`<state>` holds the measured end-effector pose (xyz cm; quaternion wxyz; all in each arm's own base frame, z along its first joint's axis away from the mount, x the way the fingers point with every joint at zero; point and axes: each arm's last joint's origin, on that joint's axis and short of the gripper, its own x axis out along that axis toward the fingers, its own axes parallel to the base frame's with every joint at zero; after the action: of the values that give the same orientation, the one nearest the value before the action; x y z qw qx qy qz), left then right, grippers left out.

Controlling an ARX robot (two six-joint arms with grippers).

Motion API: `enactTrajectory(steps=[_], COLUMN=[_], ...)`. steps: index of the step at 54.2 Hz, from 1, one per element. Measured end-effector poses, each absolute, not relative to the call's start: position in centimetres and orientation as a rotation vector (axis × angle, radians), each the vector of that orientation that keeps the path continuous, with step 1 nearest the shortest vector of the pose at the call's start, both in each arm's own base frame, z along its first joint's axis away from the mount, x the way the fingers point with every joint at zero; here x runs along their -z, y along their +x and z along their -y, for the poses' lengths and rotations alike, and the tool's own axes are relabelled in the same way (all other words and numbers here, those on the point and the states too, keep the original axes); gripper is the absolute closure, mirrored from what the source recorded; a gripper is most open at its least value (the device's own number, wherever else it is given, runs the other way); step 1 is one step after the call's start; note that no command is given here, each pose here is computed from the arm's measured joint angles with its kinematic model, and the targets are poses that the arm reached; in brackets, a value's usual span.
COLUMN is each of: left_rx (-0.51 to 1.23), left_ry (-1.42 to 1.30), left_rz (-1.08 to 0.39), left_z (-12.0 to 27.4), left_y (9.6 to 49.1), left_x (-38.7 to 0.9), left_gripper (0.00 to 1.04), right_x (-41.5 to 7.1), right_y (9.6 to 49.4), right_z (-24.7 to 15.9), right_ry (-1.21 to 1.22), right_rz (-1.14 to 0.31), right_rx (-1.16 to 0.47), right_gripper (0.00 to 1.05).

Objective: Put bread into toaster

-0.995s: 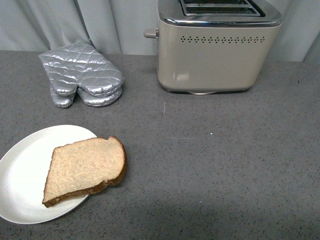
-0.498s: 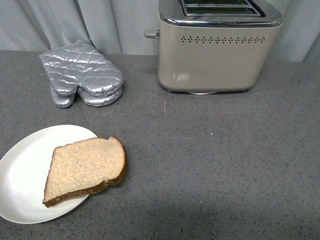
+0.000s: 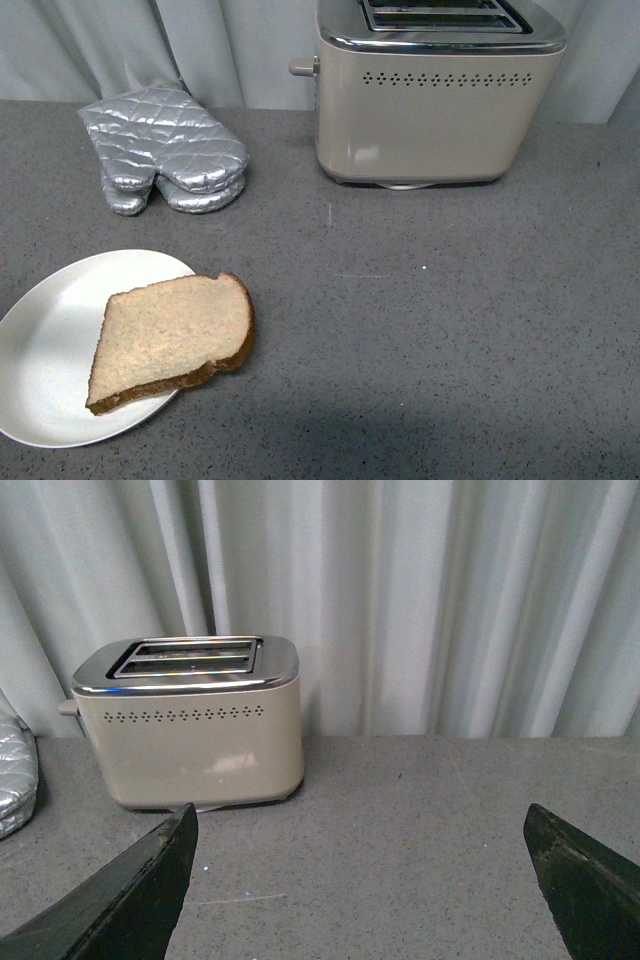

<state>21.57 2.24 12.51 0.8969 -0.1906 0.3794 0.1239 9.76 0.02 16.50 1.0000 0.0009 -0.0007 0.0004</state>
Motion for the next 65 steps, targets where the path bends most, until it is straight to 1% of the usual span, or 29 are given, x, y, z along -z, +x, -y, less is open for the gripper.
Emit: enactTrajectory(steps=[8, 17, 28, 38, 49, 52, 55, 57, 65], left_rx=[-0.305, -0.364, -0.343, -0.296, -0.294, -0.292, -0.289, -0.287, -0.251], left_ry=[-0.370, -0.321, -0.301, -0.288, -0.278, -0.275, -0.276, -0.276, -0.303], left_rz=[-0.898, -0.986, -1.058, -1.121, -1.190, -1.204, -1.213, -1.215, -1.233], left_z=[-3.6, -5.5, -6.4, -6.3, -6.1, -5.9, -5.9, -5.8, -5.6], left_y=[24.6, 26.7, 27.5, 28.0, 28.4, 28.5, 28.5, 28.6, 28.7], left_x=[-10.6, -9.0, -7.9, -6.7, -5.3, -5.1, -4.9, -4.8, -4.6], left_gripper=[0.07, 0.07, 0.07, 0.07, 0.07, 0.12, 0.21, 0.25, 0.46], right_x=[-16.5, -16.5, -16.5, -16.5, -16.5, -16.5, -16.5, -16.5, -16.5], right_y=[9.8, 9.8, 9.8, 9.8, 9.8, 9.8, 9.8, 9.8, 9.8], right_z=[0.0, 0.0, 0.0, 0.0, 0.0, 0.0, 0.0, 0.0, 0.0], right_ry=[0.002, 0.002, 0.002, 0.002, 0.002, 0.002, 0.002, 0.002, 0.002], right_rz=[0.001, 0.001, 0.001, 0.001, 0.001, 0.001, 0.001, 0.001, 0.001], right_rx=[0.000, -0.001, -0.001, -0.001, 0.000, -0.001, -0.001, -0.001, 0.000], right_gripper=[0.10, 0.10, 0.10, 0.10, 0.10, 0.10, 0.10, 0.10, 0.10])
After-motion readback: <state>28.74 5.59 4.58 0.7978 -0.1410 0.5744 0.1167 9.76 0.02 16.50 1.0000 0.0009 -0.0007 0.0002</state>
